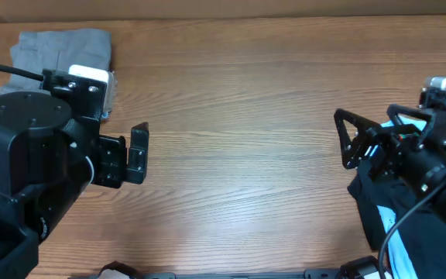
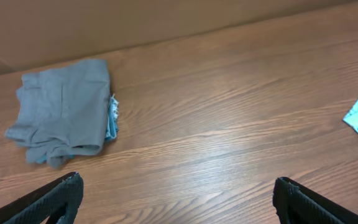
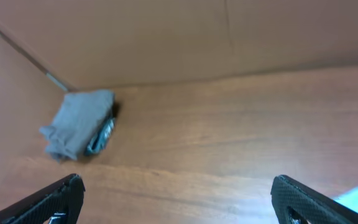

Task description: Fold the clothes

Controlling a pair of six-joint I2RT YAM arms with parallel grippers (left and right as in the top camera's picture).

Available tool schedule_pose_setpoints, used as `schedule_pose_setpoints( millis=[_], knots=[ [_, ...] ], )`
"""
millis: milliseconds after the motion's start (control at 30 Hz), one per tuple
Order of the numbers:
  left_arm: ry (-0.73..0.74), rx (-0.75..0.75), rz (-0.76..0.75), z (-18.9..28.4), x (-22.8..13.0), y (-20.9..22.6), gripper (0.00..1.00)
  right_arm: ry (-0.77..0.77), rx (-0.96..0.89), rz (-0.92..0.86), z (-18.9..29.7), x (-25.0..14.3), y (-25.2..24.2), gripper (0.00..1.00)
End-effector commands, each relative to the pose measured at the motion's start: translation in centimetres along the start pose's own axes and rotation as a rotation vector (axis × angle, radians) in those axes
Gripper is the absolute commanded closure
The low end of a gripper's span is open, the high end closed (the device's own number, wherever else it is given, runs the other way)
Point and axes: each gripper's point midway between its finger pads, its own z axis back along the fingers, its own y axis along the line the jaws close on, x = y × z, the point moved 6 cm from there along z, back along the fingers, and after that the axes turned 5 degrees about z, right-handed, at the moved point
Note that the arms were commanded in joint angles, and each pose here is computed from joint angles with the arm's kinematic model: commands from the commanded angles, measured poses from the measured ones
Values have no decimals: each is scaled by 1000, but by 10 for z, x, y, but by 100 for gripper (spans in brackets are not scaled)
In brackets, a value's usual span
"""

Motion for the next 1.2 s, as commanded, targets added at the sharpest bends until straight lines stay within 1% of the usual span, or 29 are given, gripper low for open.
schedule_pose_setpoints(
  millis=[0, 267, 567, 667, 833, 967, 1067, 1167],
  knots=[
    [15, 20, 19, -7, 1, 0, 0, 34, -25, -1, 0, -5, -3, 0],
    [31, 24, 16, -13, 2, -2, 0, 147, -53, -10, -1, -24, -8, 0],
    [33, 24, 15, -14, 2, -2, 0, 196, -80, -5, 0, -34, -12, 0],
    [33, 25, 15, -14, 2, -2, 0, 74, -158, 12, 3, -15, -21, 0],
    [33, 25, 15, -14, 2, -2, 0, -175, -166, 145, 13, 15, -22, 0],
    [33, 25, 15, -14, 2, -2, 0, -389, -157, 163, 19, 30, -22, 0],
    [33, 24, 15, -14, 2, -2, 0, -516, -144, 168, 22, 30, -23, 0],
    [33, 24, 15, -14, 2, -2, 0, -589, -133, 172, 19, 12, -27, 0]
  ],
)
